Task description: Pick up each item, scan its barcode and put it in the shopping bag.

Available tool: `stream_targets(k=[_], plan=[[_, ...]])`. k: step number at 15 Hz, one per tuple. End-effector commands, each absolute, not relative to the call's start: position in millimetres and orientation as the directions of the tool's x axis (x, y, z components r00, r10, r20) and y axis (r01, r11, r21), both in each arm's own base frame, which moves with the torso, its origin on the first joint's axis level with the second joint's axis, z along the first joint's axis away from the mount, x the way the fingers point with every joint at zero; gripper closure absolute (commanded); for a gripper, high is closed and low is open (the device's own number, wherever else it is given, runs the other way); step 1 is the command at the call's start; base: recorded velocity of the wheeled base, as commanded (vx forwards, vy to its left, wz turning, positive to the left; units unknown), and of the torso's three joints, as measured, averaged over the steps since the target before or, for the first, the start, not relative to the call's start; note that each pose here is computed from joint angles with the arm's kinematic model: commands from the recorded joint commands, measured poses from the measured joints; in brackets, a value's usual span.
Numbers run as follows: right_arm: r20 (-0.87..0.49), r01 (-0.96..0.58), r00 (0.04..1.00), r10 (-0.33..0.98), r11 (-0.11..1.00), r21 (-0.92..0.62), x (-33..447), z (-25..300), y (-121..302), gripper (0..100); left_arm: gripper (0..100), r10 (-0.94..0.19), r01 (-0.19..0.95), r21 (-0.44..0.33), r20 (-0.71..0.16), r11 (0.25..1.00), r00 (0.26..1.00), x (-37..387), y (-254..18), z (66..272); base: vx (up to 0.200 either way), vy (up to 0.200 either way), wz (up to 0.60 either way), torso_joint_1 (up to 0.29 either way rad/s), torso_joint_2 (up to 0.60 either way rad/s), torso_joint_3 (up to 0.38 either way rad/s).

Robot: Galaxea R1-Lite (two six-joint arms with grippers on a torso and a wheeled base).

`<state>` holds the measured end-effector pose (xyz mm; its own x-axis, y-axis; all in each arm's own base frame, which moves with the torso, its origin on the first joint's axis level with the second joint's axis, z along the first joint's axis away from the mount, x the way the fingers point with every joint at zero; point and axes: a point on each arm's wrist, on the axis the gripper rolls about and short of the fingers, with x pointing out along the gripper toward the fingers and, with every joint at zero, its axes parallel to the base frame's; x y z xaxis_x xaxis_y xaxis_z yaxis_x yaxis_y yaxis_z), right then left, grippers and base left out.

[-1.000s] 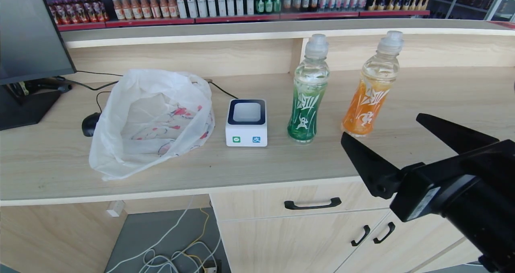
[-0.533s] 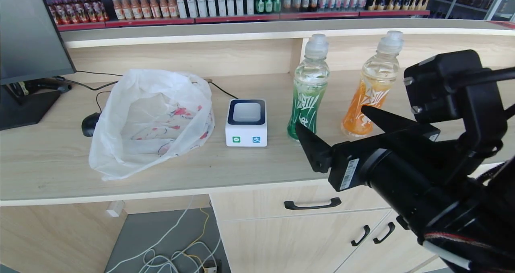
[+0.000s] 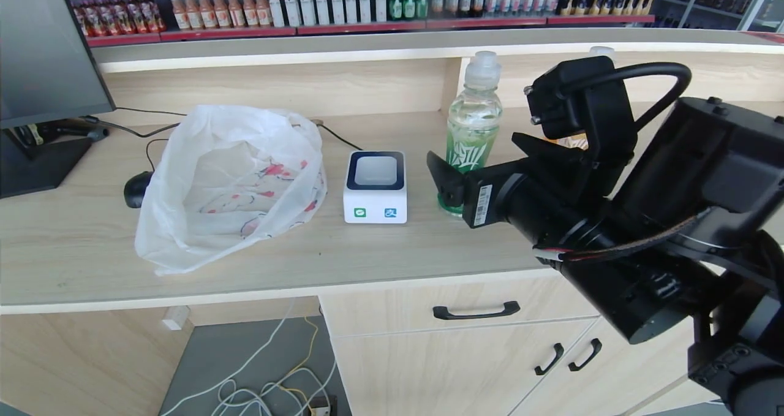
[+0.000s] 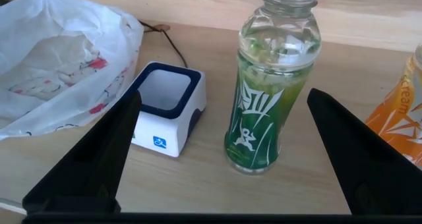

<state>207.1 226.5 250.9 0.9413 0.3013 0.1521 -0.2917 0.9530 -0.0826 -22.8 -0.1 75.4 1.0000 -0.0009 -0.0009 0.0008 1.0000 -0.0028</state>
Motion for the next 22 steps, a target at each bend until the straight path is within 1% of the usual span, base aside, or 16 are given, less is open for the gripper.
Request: stream_targets(k=[1, 4, 7, 12, 13, 14, 16, 22], plan=[[0.146, -0.283, 0.944, 0.294, 0.955, -0.092, 220.3, 247.3, 226.9, 0, 0, 0.0, 0.0, -0.003, 0.0, 1.0, 1.0, -22.8, -0.1, 75.5, 0.0, 0.0, 0.0, 0.0, 0.0, 0.0], [0.143, -0.248, 0.955, 0.258, 0.965, -0.087, 233.5, 245.1, 222.4, 0, 0, 0.0, 0.0, -0.003, -0.002, 1.0, 1.0, -22.8, -0.1, 75.3, 0.0, 0.0, 0.0, 0.0, 0.0, 0.0], [0.153, -0.246, 0.956, 0.251, 0.968, -0.054, 240.9, 238.3, 225.8, 0, 0, 0.0, 0.0, -0.003, 0.0, 1.0, 1.0, -22.8, -0.1, 75.5, 0.0, 0.0, 0.0, 0.0, 0.0, 0.0], [0.137, -0.205, 0.968, 0.212, 0.977, -0.064, 259.5, 229.4, 219.5, 0, 0, 0.0, 0.0, -0.003, -0.002, 1.0, 1.0, -22.8, -0.1, 75.3, 0.0, 0.0, 0.0, 0.0, 0.0, 0.0], [0.134, -0.205, 0.968, 0.212, 0.977, -0.066, 264.3, 226.4, 219.2, 0, 0, 0.0, 0.0, -0.003, -0.002, 1.0, 1.0, -22.8, -0.1, 75.3, 0.0, 0.0, 0.0, 0.0, 0.0, 0.0], [0.135, -0.232, 0.961, 0.241, 0.97, -0.075, 267.2, 224.0, 219.3, 0, 0, 0.0, 0.0, -0.003, -0.002, 1.0, 1.0, -22.8, -0.1, 75.3, 0.0, 0.0, 0.0, 0.0, 0.0, 0.0], [0.134, -0.219, 0.964, 0.228, 0.973, -0.075, 275.5, 221.7, 215.4, 0, 0, 0.0, 0.0, -0.003, 0.0, 1.0, 1.0, -22.8, -0.1, 75.5, 0.0, 0.0, 0.0, 0.0, 0.0, 0.0], [0.175, -0.192, 0.964, 0.2, 0.98, -0.06, 303.4, 227.2, 218.2, 0, 0, 0.0, 0.0, -0.003, 0.0, 1.0, 1.0, -22.8, -0.1, 75.5, 0.0, 0.0, 0.0, 0.0, 0.0, 0.0]])
